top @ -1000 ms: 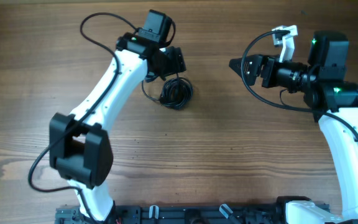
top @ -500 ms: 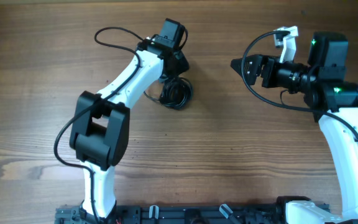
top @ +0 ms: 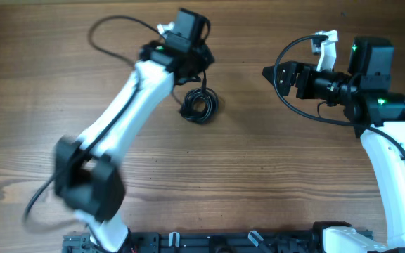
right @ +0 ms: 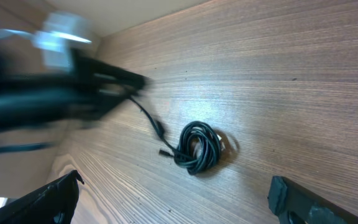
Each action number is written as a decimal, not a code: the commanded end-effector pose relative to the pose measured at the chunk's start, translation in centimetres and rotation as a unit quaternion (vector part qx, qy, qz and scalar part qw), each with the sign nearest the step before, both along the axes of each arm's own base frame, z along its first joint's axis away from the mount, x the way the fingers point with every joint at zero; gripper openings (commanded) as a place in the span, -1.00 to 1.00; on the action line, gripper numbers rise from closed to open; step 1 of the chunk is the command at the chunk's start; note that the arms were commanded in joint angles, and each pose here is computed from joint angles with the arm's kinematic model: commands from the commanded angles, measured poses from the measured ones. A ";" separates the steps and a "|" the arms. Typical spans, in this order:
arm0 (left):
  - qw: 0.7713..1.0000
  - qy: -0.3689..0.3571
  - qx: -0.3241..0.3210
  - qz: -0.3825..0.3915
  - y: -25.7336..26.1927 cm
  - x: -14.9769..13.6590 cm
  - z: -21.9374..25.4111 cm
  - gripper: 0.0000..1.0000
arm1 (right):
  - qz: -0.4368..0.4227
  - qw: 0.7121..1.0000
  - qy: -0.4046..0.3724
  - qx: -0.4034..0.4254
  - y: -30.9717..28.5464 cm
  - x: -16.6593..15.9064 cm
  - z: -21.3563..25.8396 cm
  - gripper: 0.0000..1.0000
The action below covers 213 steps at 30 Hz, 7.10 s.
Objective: Untangle cables
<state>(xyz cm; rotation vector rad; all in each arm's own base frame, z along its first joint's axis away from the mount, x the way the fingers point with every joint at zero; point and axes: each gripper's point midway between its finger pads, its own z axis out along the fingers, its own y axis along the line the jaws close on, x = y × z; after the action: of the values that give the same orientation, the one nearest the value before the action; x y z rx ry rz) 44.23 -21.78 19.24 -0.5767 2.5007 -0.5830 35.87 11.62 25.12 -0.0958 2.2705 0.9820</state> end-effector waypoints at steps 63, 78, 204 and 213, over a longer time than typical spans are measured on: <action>0.977 0.212 0.023 0.029 6.2 -6.8 -10.2 -0.92 | -0.044 0.998 -0.001 -0.037 -1.4 1.2 -0.2 0.99; 0.980 0.150 0.118 -0.063 9.1 -4.0 -7.0 0.99 | -0.047 0.998 -0.001 -0.039 -1.5 1.3 -0.2 0.99; 0.802 0.012 -0.417 -0.428 -3.2 -10.6 3.1 -0.92 | 0.161 0.982 0.028 0.096 12.2 0.9 -2.4 -0.19; 0.802 0.012 -0.416 -0.428 -3.2 -10.6 3.1 -0.92 | 0.154 0.983 0.034 0.095 12.8 1.6 -3.3 -0.66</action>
<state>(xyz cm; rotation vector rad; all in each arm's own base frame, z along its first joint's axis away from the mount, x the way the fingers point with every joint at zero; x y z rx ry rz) 34.21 -24.76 20.92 0.3125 2.3650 -2.0031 36.67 24.00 22.06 -0.3515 2.2519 1.3971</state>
